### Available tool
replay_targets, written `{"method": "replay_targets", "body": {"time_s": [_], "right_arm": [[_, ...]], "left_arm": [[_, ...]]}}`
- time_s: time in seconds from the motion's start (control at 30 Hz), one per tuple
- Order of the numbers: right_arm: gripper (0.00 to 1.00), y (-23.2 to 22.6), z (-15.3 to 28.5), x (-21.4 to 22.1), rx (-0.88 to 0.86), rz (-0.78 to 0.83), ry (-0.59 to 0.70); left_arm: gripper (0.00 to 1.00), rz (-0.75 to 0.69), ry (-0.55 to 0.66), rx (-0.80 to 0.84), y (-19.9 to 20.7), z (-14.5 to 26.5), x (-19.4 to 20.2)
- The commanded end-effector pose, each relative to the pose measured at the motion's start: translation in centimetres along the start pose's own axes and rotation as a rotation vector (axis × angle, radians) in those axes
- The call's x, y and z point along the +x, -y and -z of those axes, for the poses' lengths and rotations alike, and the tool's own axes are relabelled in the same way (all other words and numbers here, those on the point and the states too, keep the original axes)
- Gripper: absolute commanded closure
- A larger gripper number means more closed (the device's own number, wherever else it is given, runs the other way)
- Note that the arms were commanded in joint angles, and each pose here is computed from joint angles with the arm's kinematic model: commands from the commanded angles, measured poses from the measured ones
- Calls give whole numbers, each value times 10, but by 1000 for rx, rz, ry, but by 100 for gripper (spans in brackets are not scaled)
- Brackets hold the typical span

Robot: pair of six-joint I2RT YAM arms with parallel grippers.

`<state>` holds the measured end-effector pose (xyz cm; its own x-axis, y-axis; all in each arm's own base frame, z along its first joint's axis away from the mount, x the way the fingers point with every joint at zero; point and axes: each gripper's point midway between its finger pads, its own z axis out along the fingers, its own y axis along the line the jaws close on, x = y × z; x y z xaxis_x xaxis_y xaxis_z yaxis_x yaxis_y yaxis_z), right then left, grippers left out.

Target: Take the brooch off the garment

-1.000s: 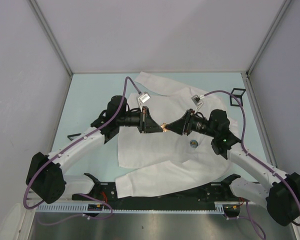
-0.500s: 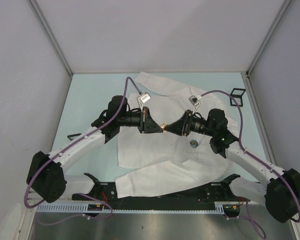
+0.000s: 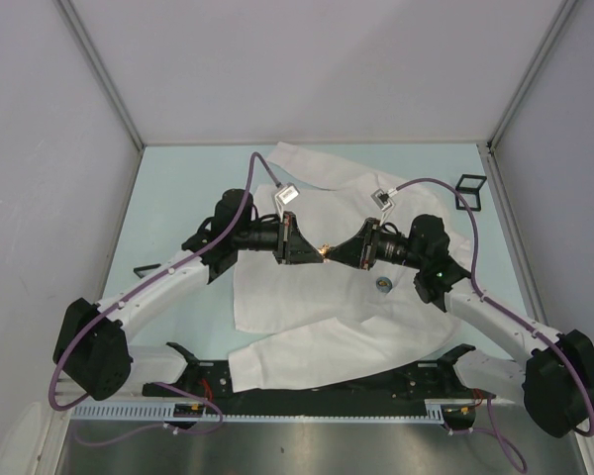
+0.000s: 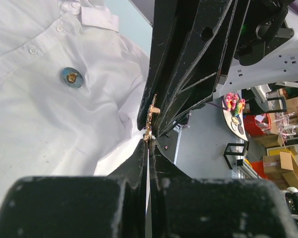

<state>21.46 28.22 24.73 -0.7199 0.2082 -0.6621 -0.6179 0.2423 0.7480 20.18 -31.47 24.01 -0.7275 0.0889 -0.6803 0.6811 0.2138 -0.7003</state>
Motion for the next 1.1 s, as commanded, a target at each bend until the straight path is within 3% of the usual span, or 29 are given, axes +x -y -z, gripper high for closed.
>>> {"method": "replay_targets", "body": {"time_s": [0.0,0.17,0.23,0.37,0.47,0.7,1.07], "right_arm": [[84,-11,-4,-13,-28,11,27],[86,-14,-4,-9,-54,27,6],[83,-18,-4,-7,-66,41,-2],[53,-18,-1,-5,-50,57,-6],[50,-13,6,-4,-15,67,-5],[51,-10,30,-17,4,74,58],[68,-14,23,-21,-21,89,74]], "left_arm": [[100,-68,-3,44,13,-1,-2],[100,-69,-3,33,12,-1,-2],[100,-75,3,34,14,0,-3],[100,-83,23,25,14,2,-6],[100,-71,24,12,10,2,-6],[100,-54,12,23,8,1,-5],[100,-45,0,70,14,-1,-2]]}}
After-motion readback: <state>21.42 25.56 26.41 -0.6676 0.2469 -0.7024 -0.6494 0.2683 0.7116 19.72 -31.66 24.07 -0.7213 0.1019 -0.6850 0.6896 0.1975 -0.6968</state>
